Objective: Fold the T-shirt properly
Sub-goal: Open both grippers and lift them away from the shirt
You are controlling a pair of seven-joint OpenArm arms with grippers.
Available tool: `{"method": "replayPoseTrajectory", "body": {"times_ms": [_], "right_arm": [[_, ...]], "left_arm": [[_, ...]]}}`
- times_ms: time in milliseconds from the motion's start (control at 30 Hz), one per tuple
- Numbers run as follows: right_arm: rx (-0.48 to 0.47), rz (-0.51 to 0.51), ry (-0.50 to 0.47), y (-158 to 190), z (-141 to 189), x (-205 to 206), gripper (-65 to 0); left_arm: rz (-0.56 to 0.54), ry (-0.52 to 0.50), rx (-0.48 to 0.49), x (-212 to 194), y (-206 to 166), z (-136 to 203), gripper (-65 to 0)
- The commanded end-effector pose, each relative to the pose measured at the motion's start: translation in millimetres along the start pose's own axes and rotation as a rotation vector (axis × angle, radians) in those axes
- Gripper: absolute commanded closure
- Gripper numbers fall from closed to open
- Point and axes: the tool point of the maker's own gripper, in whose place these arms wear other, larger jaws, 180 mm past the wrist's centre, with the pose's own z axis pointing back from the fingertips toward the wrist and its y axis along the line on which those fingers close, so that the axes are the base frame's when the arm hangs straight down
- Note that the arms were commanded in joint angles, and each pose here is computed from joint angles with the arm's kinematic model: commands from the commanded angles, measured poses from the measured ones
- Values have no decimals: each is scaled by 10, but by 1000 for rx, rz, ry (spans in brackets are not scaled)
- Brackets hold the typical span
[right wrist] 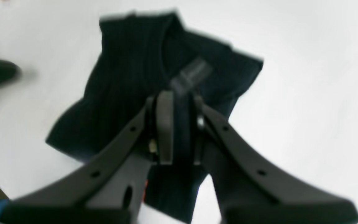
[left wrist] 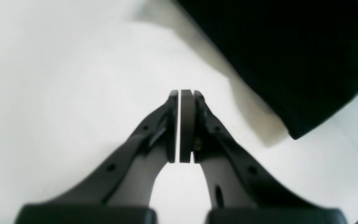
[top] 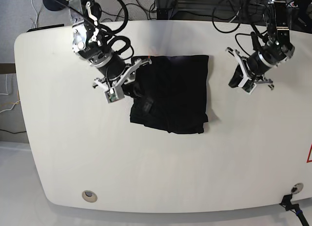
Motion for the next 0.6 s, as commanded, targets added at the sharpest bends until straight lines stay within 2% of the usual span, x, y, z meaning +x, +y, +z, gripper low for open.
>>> {"method": "replayPoseTrajectory", "body": {"times_ms": [0, 133, 233, 433, 567], "right_arm": [[-49, 62, -97, -31, 169, -8, -88], [-146, 102, -139, -120, 519, -346, -88], [-191, 105, -135, -139, 796, -591, -88], [-298, 60, -84, -292, 1277, -943, -89], [-321, 45, -25, -277, 1507, -1151, -89]], "left_arm": [[28, -135, 63, 199, 70, 228, 0], [118, -186, 113, 16, -28, 496, 0], [178, -182, 145, -185, -90, 674, 0], [266, -70, 174, -650, -277, 965, 0], [300, 21, 157, -922, -463, 1144, 0]]}}
